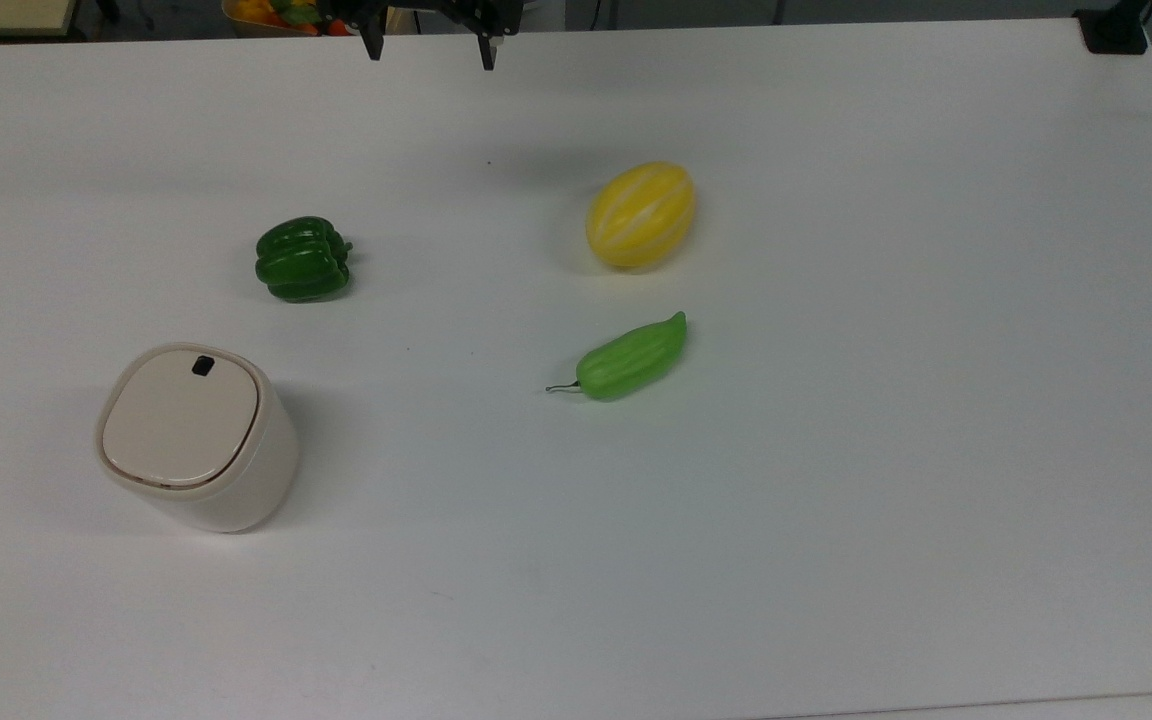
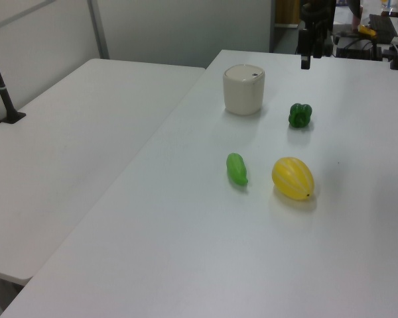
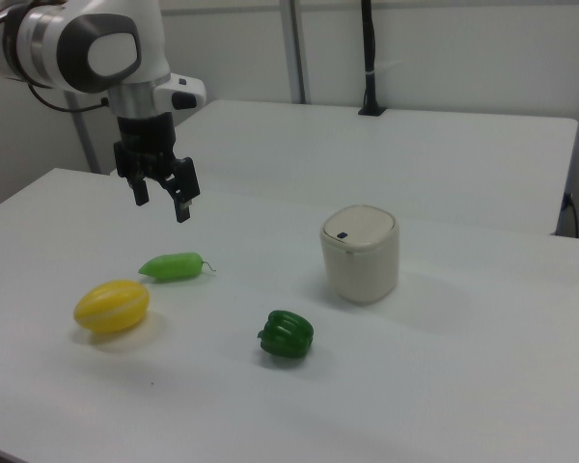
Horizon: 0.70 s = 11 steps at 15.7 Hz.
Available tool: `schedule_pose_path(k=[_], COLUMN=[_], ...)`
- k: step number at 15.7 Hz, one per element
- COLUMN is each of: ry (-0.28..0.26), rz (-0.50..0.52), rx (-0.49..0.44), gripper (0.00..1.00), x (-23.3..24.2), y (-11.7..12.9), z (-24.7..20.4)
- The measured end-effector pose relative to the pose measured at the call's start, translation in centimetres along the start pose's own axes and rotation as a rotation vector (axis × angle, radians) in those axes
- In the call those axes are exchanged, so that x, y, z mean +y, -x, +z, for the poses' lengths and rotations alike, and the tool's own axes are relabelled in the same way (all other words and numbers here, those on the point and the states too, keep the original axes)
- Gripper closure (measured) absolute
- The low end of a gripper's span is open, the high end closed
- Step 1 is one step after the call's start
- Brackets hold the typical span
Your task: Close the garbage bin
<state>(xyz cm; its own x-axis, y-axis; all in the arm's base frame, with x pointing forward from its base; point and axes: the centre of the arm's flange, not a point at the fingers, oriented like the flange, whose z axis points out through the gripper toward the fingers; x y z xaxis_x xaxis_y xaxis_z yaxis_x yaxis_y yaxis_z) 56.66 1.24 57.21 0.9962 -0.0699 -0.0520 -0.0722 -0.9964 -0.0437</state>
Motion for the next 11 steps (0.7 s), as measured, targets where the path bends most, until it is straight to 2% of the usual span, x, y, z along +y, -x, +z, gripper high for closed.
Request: schedule_pose_path(k=[11], ry=[-0.005], rz=[0.018], rx=[0.019], gripper=[0.00], x=[1.2], y=[0.6], z=[-1.2])
